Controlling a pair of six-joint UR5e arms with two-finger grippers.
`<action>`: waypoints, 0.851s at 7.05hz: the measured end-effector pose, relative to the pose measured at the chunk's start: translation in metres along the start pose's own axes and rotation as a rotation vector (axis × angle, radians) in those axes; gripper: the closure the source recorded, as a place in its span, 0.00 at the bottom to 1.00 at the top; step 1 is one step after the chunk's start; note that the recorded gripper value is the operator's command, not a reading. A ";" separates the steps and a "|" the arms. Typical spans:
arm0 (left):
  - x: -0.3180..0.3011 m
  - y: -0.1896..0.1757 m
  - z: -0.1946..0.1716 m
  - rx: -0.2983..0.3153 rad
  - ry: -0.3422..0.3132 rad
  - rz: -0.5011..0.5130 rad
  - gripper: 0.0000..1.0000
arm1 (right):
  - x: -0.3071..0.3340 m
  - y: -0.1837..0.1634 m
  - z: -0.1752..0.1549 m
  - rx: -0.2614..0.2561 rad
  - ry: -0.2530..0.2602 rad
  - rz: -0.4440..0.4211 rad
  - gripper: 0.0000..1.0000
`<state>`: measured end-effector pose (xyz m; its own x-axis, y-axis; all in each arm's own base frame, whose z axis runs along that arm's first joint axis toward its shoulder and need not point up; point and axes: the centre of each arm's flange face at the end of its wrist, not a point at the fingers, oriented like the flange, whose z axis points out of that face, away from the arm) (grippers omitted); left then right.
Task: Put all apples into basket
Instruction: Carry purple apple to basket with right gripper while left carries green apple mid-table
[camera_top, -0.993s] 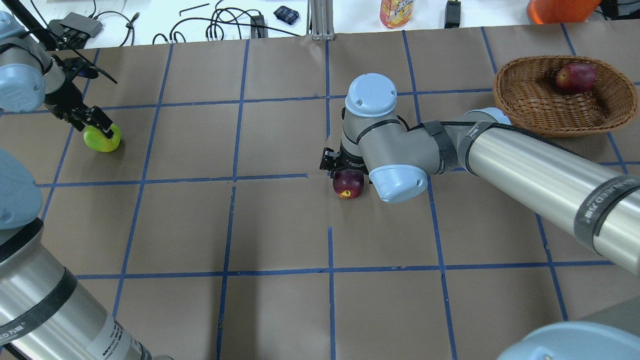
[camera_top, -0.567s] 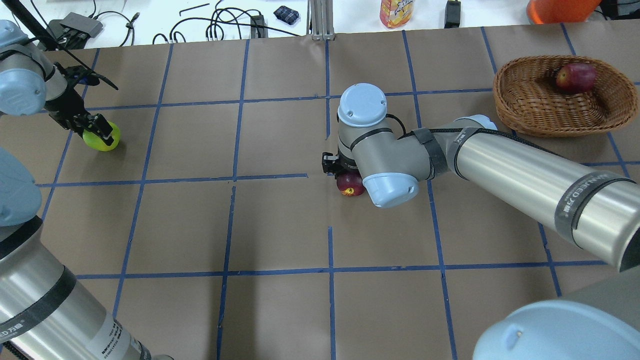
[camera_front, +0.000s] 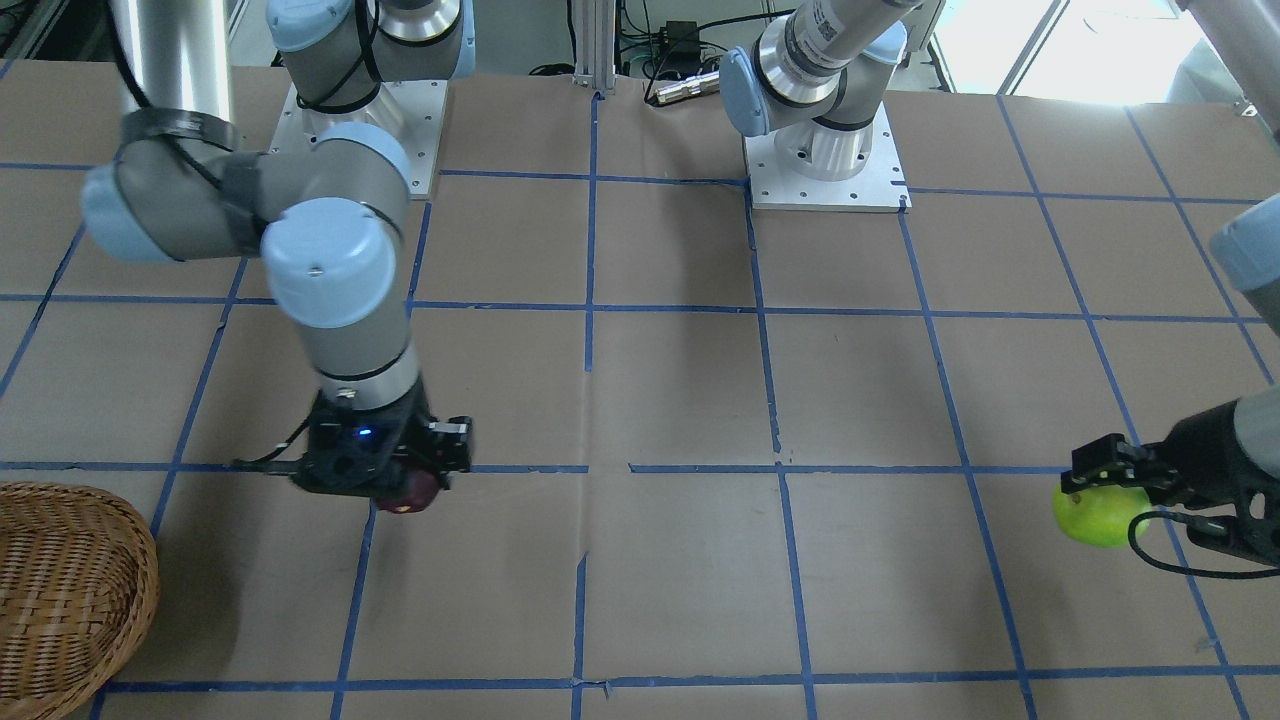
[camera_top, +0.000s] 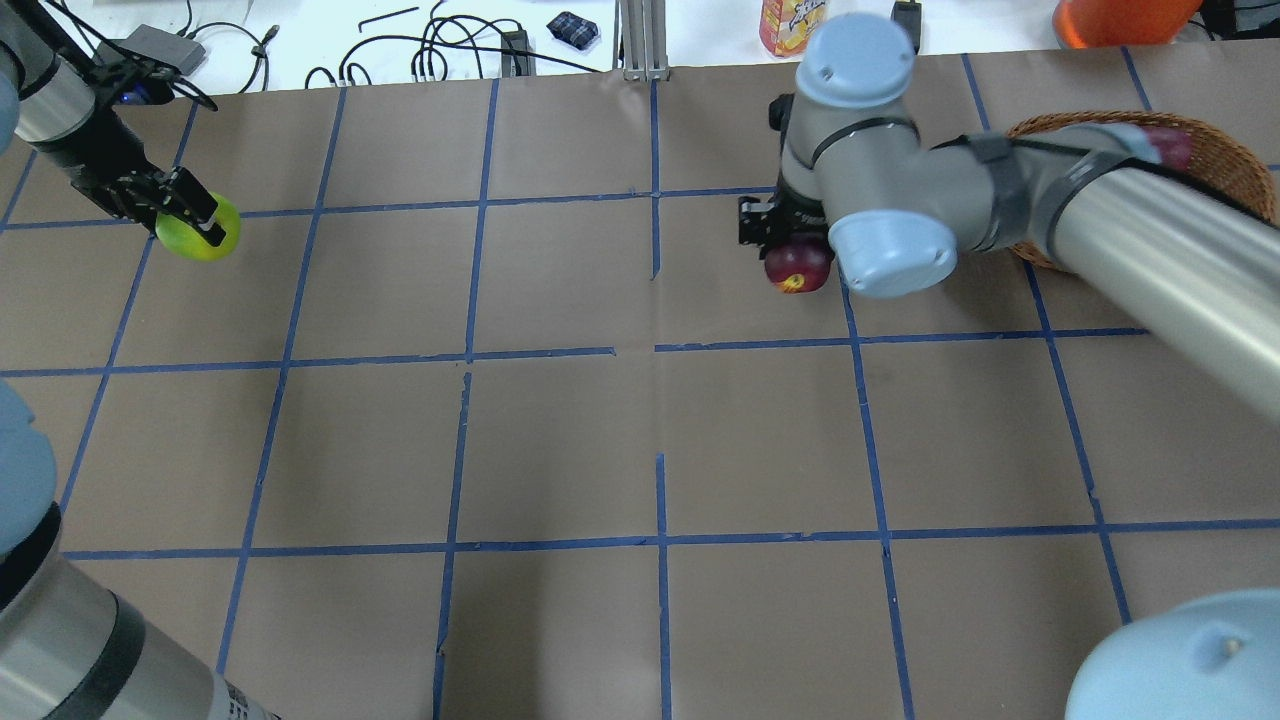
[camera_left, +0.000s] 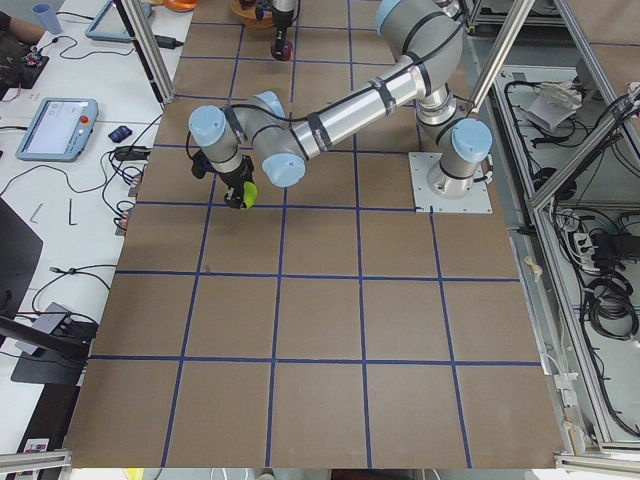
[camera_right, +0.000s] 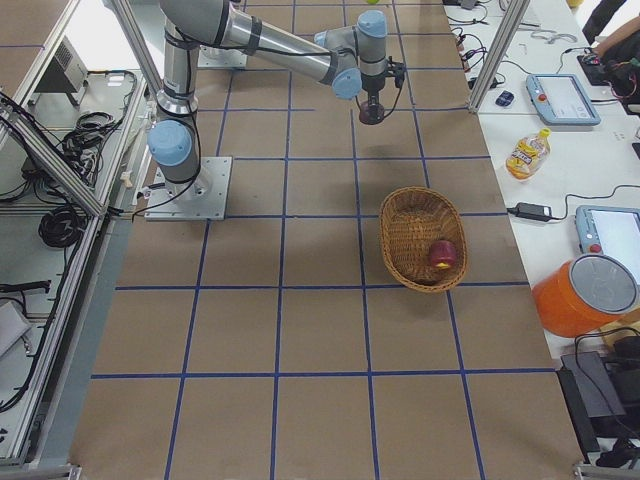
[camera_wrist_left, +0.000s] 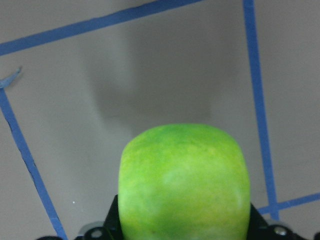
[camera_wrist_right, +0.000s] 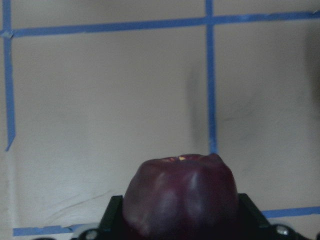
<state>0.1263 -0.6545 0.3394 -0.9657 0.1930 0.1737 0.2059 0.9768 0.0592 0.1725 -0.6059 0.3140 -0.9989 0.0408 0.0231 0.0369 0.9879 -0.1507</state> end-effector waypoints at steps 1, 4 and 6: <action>0.076 -0.002 -0.009 0.010 0.036 -0.027 1.00 | 0.057 -0.030 -0.023 0.012 0.015 -0.051 0.88; 0.343 -0.018 0.043 0.039 0.020 -0.200 1.00 | 0.245 -0.066 -0.028 0.042 0.064 -0.222 0.88; 0.483 0.016 0.132 0.035 -0.042 -0.271 1.00 | 0.348 -0.068 0.022 0.033 0.042 -0.256 0.31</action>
<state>-0.3579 -0.5333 0.2946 -0.9906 -0.0730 0.1154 -0.0659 0.9958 0.0642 -0.1786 -0.6621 0.3107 -0.9734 -0.2035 0.1053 -0.2191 0.9613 -0.1668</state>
